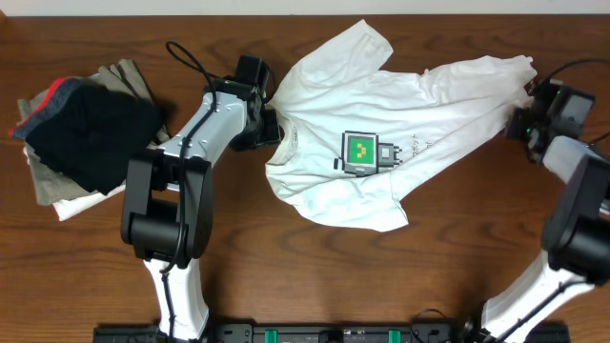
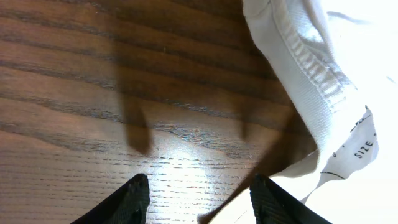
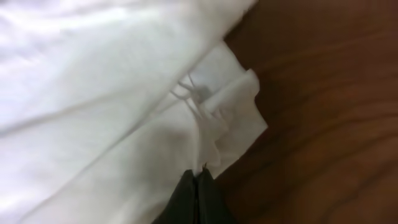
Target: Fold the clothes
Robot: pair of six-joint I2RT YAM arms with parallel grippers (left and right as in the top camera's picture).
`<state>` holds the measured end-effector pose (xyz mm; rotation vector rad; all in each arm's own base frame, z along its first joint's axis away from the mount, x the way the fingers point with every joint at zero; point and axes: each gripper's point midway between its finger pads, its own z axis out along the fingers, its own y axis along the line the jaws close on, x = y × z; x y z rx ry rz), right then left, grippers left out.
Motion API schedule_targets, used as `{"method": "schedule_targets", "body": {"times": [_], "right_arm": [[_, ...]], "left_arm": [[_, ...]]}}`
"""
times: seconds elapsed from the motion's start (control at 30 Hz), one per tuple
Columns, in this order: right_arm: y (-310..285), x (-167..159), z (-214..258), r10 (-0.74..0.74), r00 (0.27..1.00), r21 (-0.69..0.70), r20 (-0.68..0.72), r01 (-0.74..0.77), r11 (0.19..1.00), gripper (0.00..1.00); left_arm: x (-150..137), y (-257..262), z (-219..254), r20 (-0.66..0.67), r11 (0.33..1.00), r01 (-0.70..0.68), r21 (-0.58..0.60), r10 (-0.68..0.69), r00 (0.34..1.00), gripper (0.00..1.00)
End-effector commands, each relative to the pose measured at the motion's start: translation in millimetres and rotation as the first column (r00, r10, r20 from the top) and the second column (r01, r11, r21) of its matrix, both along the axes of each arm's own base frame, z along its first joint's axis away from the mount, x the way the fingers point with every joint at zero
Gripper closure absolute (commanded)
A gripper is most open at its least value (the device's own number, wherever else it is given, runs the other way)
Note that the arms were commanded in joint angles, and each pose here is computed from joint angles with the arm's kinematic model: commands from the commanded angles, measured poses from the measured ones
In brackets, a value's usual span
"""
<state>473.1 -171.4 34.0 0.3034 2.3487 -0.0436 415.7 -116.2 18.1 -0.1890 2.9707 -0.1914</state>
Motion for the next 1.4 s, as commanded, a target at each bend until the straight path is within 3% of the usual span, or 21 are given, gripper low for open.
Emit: {"method": "schedule_targets", "body": {"times": [0.0,0.13,0.23,0.4,0.57,0.87,1.1,1.27,1.37], "right_arm": [[-2.7,-0.3,77.7,-0.004,0.993,-0.055,0.118,0.010,0.998,0.99],[4.2,-23.2,104.6,-0.021,0.996,-0.048,0.088,0.025,0.999,0.99],[15.5,-50.5,97.8,-0.026,0.999,-0.004,-0.021,0.026,1.000,0.99],[33.6,-96.5,65.0,-0.082,0.967,0.121,-0.241,0.114,0.986,0.99],[41.6,-120.1,52.6,-0.098,0.933,0.155,-0.346,0.160,0.975,0.99],[40.1,-146.9,43.2,-0.139,0.880,0.122,-0.454,0.217,0.969,0.99],[41.5,-150.1,42.2,-0.137,0.874,0.124,-0.467,0.218,0.968,0.99],[42.3,-152.3,41.4,-0.134,0.869,0.126,-0.476,0.218,0.968,0.99],[42.9,-153.5,41.1,-0.133,0.867,0.127,-0.480,0.219,0.968,0.99]], "left_arm": [[3.7,-1.5,10.8,0.026,1.000,0.010,-0.007,-0.009,1.000,0.45],[2.5,-1.6,10.5,0.021,1.000,0.010,-0.007,-0.010,1.000,0.45],[-6.0,-8.5,10.1,-0.016,0.999,0.019,-0.050,-0.020,1.000,0.45],[-45.7,-17.4,9.5,-0.184,0.993,0.016,-0.121,-0.039,0.982,0.45],[-93.2,-25.3,15.7,-0.371,0.987,-0.001,-0.158,-0.059,0.927,0.45],[-137.0,-69.1,26.2,-0.478,0.970,0.057,-0.236,-0.167,0.863,0.45],[-158.6,-94.0,24.6,-0.506,0.977,0.085,-0.193,-0.174,0.845,0.45],[-165.2,-79.9,10.4,-0.500,0.998,0.069,0.003,-0.059,0.864,0.45],[-168.9,-79.1,2.0,-0.493,0.997,0.072,0.025,-0.050,0.868,0.45]]}}
